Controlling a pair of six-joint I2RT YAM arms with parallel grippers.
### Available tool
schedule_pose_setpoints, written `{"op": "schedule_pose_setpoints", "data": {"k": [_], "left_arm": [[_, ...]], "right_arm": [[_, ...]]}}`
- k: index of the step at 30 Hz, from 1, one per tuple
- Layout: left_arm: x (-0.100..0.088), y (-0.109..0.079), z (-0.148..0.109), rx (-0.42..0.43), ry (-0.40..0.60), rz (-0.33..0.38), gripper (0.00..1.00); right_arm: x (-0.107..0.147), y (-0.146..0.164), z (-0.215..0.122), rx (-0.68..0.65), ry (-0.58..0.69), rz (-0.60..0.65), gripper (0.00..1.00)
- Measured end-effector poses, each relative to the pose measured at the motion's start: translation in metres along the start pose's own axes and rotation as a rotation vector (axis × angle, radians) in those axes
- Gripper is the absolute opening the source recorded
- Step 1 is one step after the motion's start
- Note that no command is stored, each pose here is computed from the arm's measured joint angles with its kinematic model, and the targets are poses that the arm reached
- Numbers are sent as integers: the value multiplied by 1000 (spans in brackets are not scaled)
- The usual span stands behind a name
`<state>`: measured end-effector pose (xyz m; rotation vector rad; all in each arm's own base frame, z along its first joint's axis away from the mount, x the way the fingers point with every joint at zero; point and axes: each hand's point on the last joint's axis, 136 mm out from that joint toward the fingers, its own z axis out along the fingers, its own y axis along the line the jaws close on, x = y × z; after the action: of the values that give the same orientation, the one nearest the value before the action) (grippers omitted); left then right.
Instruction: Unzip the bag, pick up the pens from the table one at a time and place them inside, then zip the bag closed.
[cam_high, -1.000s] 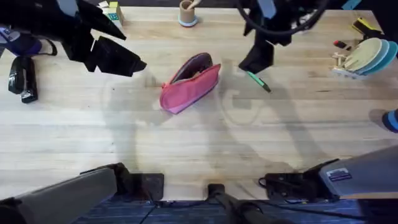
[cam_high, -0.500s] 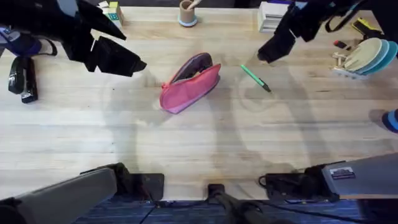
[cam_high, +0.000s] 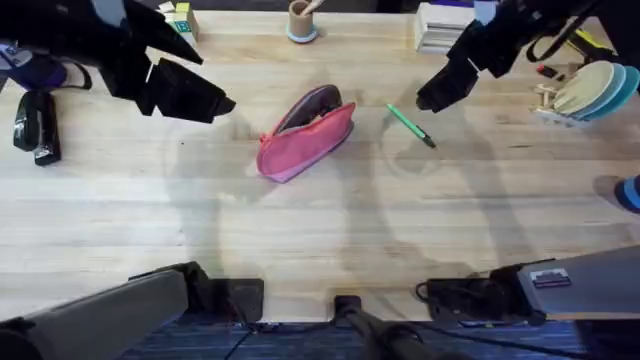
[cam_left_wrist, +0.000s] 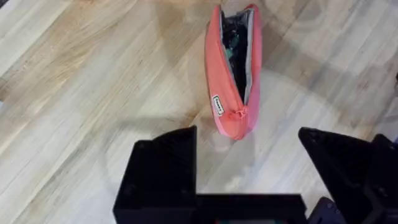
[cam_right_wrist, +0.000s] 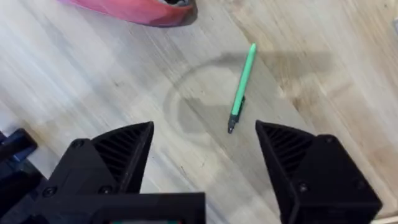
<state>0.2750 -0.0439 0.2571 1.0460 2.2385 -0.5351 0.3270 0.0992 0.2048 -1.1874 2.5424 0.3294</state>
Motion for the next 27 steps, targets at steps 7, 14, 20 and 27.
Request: {"op": "schedule_pose_setpoints", "data": {"k": [7, 14, 20, 27], "left_arm": [[0, 0, 0, 0, 0, 0, 994], [0, 0, 0, 0, 0, 0, 994], [0, 0, 0, 0, 0, 0, 994], [0, 0, 0, 0, 0, 0, 994]], "right_arm": [[3, -12, 15, 11, 44, 31, 997], [6, -25, 40, 2, 87, 53, 997], [11, -39, 59, 24, 133, 85, 997], [18, -47, 84, 7, 185, 153, 997]]}}
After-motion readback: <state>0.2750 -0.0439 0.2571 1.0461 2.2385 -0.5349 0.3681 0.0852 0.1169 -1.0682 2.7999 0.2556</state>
